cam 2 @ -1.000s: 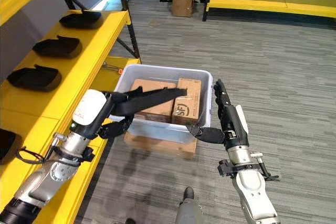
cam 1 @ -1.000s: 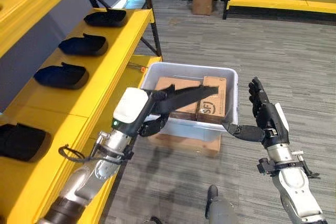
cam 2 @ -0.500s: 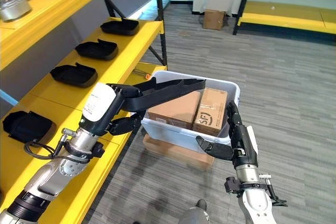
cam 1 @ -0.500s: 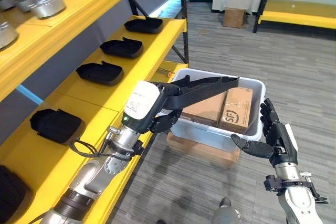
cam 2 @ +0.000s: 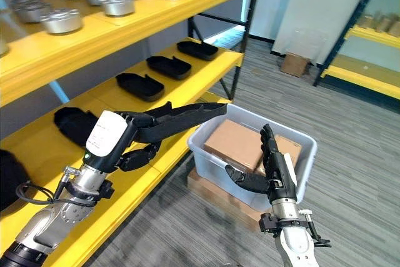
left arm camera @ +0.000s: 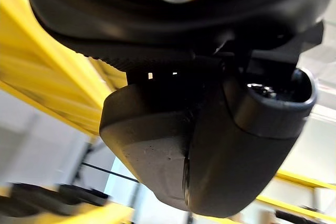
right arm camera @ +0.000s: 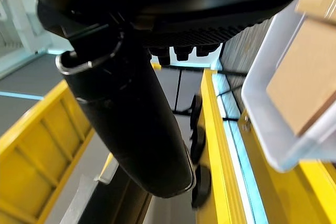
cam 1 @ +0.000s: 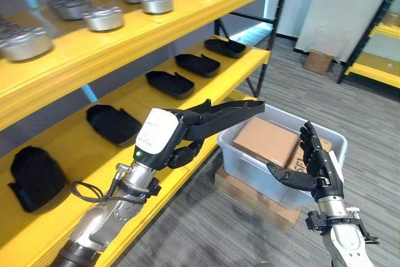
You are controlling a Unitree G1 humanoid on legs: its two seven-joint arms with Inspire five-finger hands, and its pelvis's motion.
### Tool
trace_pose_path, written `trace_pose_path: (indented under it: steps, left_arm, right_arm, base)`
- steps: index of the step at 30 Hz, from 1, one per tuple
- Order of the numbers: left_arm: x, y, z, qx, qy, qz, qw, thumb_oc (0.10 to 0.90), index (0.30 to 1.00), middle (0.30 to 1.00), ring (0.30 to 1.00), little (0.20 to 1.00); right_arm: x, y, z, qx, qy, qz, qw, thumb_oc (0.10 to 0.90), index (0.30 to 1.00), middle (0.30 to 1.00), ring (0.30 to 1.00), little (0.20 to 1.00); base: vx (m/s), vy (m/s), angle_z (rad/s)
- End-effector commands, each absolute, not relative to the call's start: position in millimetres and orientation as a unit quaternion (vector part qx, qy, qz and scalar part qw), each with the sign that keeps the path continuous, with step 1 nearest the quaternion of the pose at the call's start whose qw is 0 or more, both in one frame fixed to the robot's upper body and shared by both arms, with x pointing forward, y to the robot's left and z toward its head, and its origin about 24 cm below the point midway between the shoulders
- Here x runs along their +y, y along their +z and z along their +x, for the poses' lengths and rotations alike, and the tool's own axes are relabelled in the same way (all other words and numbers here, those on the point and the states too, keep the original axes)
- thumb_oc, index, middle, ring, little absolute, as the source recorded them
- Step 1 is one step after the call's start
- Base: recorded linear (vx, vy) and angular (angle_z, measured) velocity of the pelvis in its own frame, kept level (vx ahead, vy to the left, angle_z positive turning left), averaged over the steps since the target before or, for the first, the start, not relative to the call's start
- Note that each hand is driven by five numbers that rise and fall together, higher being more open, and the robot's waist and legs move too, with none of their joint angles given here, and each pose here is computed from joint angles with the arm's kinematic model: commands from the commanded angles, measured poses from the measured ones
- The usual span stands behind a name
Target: Move parts from the plastic box to the shelf.
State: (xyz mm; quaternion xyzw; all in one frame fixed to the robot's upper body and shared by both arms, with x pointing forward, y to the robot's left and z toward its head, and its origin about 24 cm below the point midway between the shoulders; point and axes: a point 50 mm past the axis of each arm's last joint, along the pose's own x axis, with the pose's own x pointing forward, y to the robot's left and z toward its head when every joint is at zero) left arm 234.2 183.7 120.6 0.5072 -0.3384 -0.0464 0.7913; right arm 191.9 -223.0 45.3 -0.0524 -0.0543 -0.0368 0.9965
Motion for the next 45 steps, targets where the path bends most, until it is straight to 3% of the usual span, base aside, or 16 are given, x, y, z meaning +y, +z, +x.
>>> trace_pose_path:
  steps: [1, 8, 24, 32, 45]
  left_arm:
    - [186, 191, 234, -0.489, 0.062, 0.467, 0.734, 0.4, 0.3, 0.3, 0.3, 0.3]
    - [176, 177, 251, -0.452, 0.029, 0.432, 0.78, 0.4, 0.3, 0.3, 0.3, 0.3]
    - [179, 174, 246, -0.434, 0.024, 0.412, 0.801, 0.4, 0.3, 0.3, 0.3, 0.3]
    - [170, 188, 246, -0.471, 0.014, 0.399, 0.787, 0.4, 0.3, 0.3, 0.3, 0.3]
    - [169, 201, 246, -0.502, 0.027, 0.397, 0.768, 0.4, 0.3, 0.3, 0.3, 0.3]
  right_arm:
    - [-217, 85, 216, -0.173, -0.027, -0.055, 0.983, 0.9, 1.0, 1.0, 1.0, 1.0]
    - [-233, 78, 198, -0.154, -0.043, -0.048, 0.986, 0.9, 1.0, 1.0, 1.0, 1.0]
    - [-235, 82, 202, -0.16, -0.031, -0.055, 0.985, 0.9, 1.0, 1.0, 1.0, 1.0]
    - [-238, 106, 213, -0.209, -0.026, -0.068, 0.975, 0.9, 1.0, 1.0, 1.0, 1.0]
    - [-240, 104, 205, -0.222, -0.057, -0.043, 0.972, 0.9, 1.0, 1.0, 1.0, 1.0]
  base:
    - [-0.06, 0.14, 0.56]
    - [0.0, 0.058, 0.83]
    - [0.02, -0.09, 0.21]
    - [-0.11, -0.083, 0.56]
    - [-0.02, 0.194, 0.26]
